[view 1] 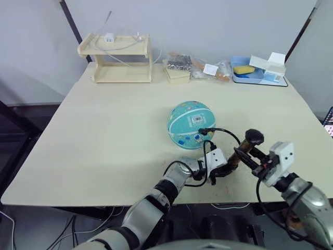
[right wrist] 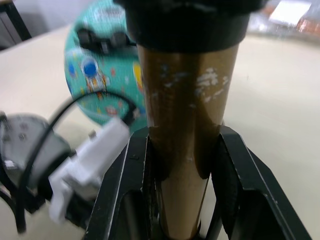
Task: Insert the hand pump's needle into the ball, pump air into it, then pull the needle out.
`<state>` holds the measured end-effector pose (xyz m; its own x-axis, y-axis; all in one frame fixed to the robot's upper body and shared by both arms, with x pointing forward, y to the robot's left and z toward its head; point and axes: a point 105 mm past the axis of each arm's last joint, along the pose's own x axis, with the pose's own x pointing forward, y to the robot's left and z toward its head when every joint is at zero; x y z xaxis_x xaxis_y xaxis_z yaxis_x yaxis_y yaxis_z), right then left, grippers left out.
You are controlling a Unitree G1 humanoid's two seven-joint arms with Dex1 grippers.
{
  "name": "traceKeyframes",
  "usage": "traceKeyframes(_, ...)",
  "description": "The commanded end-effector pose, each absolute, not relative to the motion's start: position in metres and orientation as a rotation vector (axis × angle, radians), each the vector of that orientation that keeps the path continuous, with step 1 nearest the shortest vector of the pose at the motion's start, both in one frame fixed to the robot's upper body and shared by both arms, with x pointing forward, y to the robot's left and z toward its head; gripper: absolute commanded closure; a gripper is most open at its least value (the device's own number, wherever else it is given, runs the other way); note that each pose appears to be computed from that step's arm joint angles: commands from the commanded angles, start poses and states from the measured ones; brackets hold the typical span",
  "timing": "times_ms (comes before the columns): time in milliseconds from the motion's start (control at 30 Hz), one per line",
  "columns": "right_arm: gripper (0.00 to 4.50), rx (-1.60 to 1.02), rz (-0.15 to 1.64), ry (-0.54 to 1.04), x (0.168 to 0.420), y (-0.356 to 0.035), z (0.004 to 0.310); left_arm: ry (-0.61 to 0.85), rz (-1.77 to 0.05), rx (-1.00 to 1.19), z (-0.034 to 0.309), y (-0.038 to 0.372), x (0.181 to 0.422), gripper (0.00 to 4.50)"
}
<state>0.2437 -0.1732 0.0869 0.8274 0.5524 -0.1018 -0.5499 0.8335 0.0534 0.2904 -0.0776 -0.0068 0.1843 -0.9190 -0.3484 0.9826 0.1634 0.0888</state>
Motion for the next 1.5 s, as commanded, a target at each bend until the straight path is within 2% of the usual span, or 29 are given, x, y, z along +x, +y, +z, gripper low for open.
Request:
traceKeyframes(33,3.53,0.013,0.525,0.123,0.243,-0.191,0.1,0.328,-1.382,0.323,-0.025,-0.068,0.283,3.46)
traceKeyframes(100,3.53,0.001,0.523,0.064,0.243,-0.193,0.124,0.329,-1.385,0.323,-0.026,-0.068,0.283,3.46)
traceKeyframes(233,3.53,-0.035,0.536,-0.086,0.235,-0.196,0.193,0.333,-1.393,0.322,-0.027,-0.068,0.281,3.46)
traceKeyframes(400,3.53,-0.052,0.551,-0.169,0.222,-0.199,0.248,0.336,-1.403,0.32,-0.028,-0.069,0.278,3.46)
traceKeyframes(500,3.53,-0.056,0.555,-0.198,0.216,-0.2,0.273,0.335,-1.409,0.318,-0.028,-0.071,0.277,3.46)
traceKeyframes(567,3.53,-0.063,0.564,-0.173,0.214,-0.199,0.275,0.334,-1.412,0.317,-0.027,-0.073,0.276,3.46)
traceKeyframes(700,3.53,-0.045,0.561,-0.062,0.218,-0.196,0.247,0.33,-1.414,0.313,-0.027,-0.074,0.276,3.46)
traceKeyframes(833,3.53,-0.018,0.557,0.09,0.228,-0.192,0.189,0.326,-1.412,0.309,-0.026,-0.075,0.276,3.46)
traceKeyframes(1000,3.53,0.017,0.549,0.175,0.238,-0.187,0.13,0.324,-1.403,0.306,-0.025,-0.074,0.278,3.46)
traceKeyframes(1233,3.53,0.054,0.551,0.304,0.231,-0.18,0.05,0.319,-1.382,0.304,-0.022,-0.071,0.283,3.46)
traceKeyframes(1400,3.53,0.047,0.549,0.338,0.231,-0.181,0.026,0.32,-1.385,0.307,-0.022,-0.071,0.283,3.47)
traceKeyframes(1500,3.53,0.038,0.542,0.275,0.235,-0.183,0.042,0.321,-1.39,0.309,-0.022,-0.072,0.282,3.47)
